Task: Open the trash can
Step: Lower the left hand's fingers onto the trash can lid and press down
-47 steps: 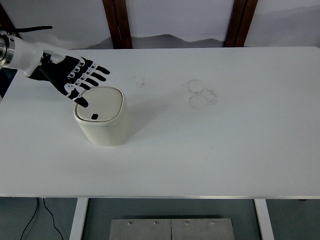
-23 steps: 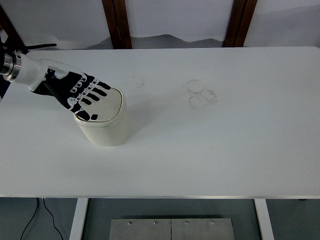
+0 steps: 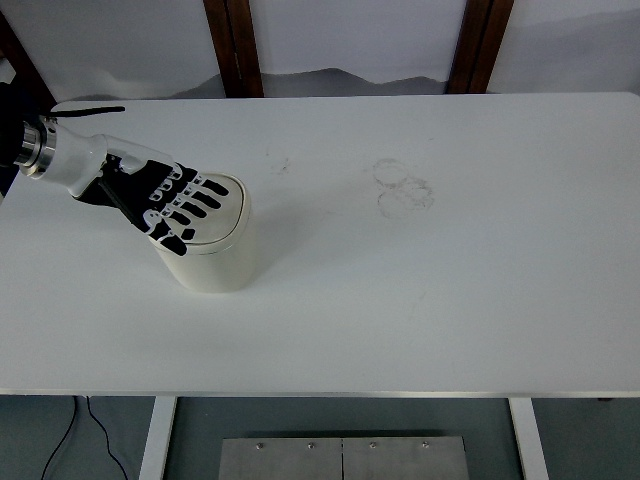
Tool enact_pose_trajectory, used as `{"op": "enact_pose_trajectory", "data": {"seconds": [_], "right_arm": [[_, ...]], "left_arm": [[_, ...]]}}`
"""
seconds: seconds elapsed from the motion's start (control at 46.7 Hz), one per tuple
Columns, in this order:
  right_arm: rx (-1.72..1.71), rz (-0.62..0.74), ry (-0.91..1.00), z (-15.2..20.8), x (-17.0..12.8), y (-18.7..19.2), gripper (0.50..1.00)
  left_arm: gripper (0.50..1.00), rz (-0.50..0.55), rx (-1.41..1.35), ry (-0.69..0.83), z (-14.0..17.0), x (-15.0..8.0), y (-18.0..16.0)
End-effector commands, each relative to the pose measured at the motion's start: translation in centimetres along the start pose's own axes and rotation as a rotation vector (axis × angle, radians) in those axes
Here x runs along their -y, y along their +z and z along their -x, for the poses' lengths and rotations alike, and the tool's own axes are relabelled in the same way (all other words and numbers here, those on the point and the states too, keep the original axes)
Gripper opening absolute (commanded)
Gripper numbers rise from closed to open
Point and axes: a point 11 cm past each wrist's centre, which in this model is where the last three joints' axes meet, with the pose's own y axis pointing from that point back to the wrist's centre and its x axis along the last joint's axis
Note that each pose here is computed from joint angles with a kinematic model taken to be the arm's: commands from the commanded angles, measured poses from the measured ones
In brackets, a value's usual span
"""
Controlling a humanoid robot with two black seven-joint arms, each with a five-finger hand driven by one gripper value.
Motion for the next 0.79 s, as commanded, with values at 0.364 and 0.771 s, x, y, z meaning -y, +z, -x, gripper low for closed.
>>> {"op": "enact_pose_trajectory", "data": {"seconds": [0.364,0.771], "right_arm": [[0.000,0.000,0.001,-0.01,0.00,0.00,0.995],[0.000,0.001,0.002,-0.06,0.00,0.02,0.995]], "left_arm": [[1.000,0.002,0.001,-0.007,0.15,0.26,0.04],[1.000,-0.001,-0.001,-0.014,0.30,0.52,-0.08]]}}
